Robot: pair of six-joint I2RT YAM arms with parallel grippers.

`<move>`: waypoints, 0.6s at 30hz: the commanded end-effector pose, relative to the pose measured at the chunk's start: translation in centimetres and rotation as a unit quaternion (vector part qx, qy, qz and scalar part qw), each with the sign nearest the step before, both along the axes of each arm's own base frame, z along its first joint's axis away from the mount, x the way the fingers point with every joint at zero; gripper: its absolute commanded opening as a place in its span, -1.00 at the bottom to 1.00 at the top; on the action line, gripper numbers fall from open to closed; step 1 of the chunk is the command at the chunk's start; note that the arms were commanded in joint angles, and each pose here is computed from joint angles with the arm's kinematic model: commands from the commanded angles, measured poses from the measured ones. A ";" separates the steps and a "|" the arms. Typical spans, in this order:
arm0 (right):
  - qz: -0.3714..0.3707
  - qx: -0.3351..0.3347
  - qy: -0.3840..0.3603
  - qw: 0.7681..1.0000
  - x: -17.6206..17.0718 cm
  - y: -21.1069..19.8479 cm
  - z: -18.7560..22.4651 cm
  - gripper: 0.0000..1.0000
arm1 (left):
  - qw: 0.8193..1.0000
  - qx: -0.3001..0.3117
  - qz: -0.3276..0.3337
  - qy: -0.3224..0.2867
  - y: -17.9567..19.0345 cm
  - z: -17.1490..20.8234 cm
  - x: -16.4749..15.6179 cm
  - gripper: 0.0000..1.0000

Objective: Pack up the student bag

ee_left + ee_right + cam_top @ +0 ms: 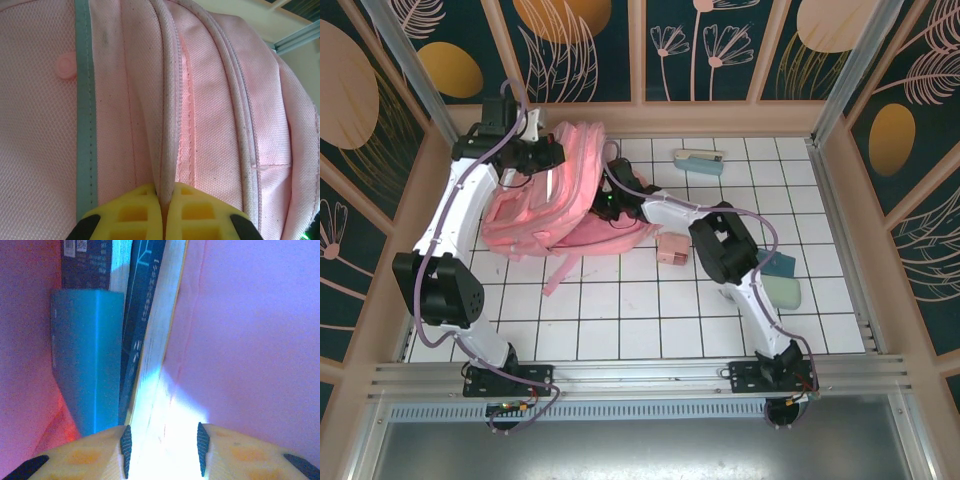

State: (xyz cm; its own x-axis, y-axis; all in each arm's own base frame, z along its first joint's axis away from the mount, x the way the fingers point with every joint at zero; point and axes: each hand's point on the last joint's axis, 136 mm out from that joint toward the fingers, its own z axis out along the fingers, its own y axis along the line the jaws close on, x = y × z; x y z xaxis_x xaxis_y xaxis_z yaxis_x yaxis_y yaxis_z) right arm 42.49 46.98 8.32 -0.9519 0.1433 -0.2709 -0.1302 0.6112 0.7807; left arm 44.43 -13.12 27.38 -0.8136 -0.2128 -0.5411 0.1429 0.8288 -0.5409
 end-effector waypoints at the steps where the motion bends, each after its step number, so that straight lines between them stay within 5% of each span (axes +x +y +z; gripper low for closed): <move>1: -0.016 0.000 -0.063 0.998 0.5 -2.8 5.8 -0.14 | 0.997 0.009 0.027 -0.074 0.7 2.8 1.8 -1.00; 18: -0.159 -0.201 -0.092 0.962 -4.2 -23.3 6.6 -0.04 | 0.996 -0.060 0.016 -0.065 -0.9 0.7 1.5 -1.00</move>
State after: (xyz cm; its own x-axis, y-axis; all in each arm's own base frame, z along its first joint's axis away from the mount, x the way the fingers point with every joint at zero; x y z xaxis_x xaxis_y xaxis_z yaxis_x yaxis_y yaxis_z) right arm 39.41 27.40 15.40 -0.8253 0.2760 -0.4927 -0.0538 0.8301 0.5551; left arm 45.12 -14.23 25.17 -0.8017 -0.2808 -0.5276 0.1281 0.7814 -0.6107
